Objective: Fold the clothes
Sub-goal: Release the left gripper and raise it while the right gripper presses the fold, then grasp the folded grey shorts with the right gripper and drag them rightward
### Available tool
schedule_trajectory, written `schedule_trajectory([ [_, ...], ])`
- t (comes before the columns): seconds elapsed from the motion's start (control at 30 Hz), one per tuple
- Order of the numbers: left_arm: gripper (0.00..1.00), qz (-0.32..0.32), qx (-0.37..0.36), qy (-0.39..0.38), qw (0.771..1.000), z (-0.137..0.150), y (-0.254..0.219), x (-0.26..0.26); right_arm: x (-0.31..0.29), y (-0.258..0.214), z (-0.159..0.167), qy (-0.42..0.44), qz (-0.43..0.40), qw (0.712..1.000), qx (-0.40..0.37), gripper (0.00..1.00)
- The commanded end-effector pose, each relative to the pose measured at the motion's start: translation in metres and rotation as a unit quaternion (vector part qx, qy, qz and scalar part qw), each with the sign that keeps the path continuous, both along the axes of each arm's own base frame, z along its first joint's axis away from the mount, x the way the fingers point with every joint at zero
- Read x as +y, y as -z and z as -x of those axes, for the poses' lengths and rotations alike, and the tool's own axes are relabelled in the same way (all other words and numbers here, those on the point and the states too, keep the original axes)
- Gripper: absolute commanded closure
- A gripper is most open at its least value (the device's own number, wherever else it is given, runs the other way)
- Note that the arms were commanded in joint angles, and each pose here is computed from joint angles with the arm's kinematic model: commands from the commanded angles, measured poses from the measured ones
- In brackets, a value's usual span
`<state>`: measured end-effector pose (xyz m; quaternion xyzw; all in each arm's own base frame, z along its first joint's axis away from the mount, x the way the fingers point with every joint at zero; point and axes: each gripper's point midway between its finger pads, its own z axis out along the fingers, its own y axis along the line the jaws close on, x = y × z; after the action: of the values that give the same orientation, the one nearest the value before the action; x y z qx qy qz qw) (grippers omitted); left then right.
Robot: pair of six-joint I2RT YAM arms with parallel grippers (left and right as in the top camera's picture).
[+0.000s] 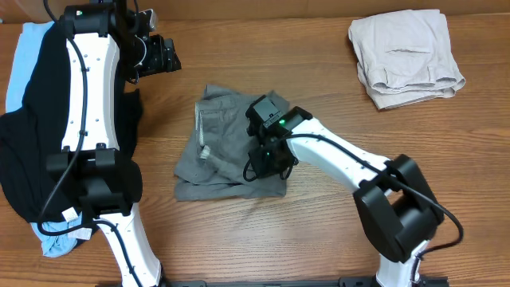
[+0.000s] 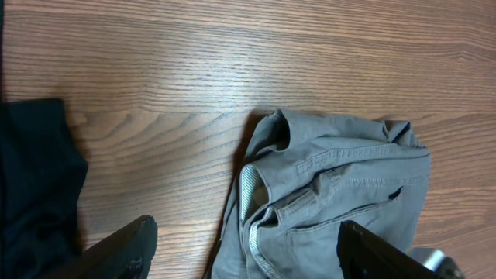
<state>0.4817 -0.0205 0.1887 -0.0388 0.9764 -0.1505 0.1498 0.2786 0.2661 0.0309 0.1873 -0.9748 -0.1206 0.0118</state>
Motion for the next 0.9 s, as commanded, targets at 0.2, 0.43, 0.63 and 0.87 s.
schedule_trajectory([
  [0.2,0.23,-0.001,-0.02,-0.003,1.0,-0.008,-0.007,-0.003,-0.036,0.031,0.006,0.036,0.035,0.997,0.052,0.96],
  [0.43,0.22,-0.001,-0.024,-0.003,1.0,-0.01,-0.008,-0.002,-0.096,0.039,-0.031,0.117,0.058,0.991,0.039,0.96],
  [0.63,0.22,-0.009,-0.025,-0.005,1.0,-0.012,-0.007,0.0,-0.143,0.037,-0.102,0.181,0.034,0.981,-0.058,0.84],
  [0.87,0.2,-0.013,-0.029,-0.007,0.999,-0.013,-0.008,0.002,-0.163,-0.007,-0.182,0.22,-0.055,0.959,-0.168,0.48],
])
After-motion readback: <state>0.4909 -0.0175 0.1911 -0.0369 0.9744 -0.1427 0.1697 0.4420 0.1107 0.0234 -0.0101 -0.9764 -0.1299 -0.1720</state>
